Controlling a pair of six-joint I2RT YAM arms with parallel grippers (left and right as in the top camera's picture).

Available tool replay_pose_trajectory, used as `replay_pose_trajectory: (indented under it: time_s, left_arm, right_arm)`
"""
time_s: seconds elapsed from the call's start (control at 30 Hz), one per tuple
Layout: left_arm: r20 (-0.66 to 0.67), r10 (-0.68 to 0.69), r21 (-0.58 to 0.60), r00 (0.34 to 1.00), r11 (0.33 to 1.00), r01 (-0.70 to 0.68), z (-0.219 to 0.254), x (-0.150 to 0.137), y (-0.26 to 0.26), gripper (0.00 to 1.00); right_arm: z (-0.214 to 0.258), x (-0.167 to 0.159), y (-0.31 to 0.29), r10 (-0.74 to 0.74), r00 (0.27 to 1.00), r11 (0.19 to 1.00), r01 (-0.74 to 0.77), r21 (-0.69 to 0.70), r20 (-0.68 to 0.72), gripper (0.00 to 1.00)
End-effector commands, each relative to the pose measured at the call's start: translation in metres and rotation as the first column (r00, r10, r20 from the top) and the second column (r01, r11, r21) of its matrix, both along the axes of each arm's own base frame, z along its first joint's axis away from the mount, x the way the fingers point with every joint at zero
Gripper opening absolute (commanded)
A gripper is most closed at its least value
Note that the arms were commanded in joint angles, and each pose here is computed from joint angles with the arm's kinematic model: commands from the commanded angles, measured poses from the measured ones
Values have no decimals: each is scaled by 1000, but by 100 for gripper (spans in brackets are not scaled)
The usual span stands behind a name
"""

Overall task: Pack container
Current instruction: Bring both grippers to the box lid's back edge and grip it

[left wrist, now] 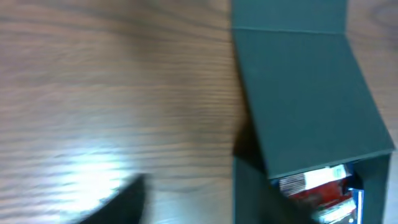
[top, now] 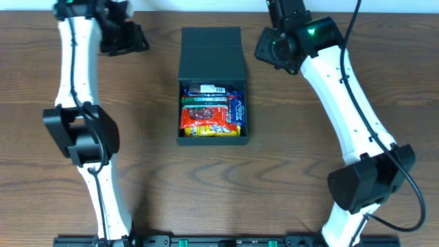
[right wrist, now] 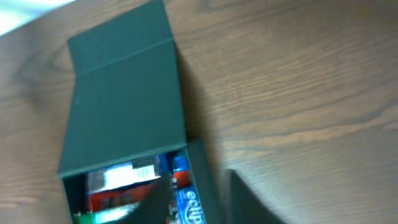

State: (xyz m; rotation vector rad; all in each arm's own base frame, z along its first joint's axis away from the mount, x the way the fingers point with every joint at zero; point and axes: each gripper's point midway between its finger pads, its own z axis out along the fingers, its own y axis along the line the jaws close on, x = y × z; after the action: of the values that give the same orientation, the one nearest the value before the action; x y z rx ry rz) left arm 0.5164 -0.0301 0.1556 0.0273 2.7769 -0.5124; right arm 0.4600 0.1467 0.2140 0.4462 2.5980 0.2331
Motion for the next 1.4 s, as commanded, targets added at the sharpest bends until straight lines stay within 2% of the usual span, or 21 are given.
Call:
replay_pose_trajectory:
  time_s: [0.0, 0.07, 0.17, 0.33, 0.43, 0.6, 0.77, 1.1, 1.37]
  left_arm:
    - [36, -30, -1, 999, 1000, 30, 13, 0, -17, 6]
    - [46, -45, 8, 998, 999, 44, 13, 2, -25, 6]
    - [36, -33, 6, 999, 999, 33, 12, 1, -33, 6]
    - [28, 13, -14, 1000, 1000, -13, -5, 9, -34, 6]
    - [-7, 56, -86, 998, 995, -56, -30, 14, -39, 6]
    - [-98, 70, -170, 993, 982, -86, -73, 15, -52, 6]
    - [-206, 47, -289, 977, 952, -107, -114, 11, -70, 6]
    - [-294, 79, -314, 953, 933, -174, -145, 8, -75, 6]
    - [-278, 92, -319, 956, 930, -182, -144, 14, -76, 5]
  right_arm:
    - [-33, 3, -12, 20, 999, 998, -23, -52, -49, 1]
    - [-59, 9, -9, 83, 994, 995, -87, -57, -68, 1]
    - [-103, 9, 8, 216, 968, 976, -212, 46, -126, 1]
    - [-153, 13, 0, 219, 951, 966, -180, 185, -218, 1]
    - [-168, 22, -4, 231, 948, 942, -161, 296, -220, 1]
    - [-180, 34, 1, 311, 938, 866, -212, 454, -155, 1]
    - [-195, 36, 8, 364, 923, 824, -256, 505, -127, 1]
    - [-184, 49, 26, 429, 903, 750, -362, 553, 9, 1]
    - [-196, 52, 34, 423, 906, 724, -343, 599, 8, 1]
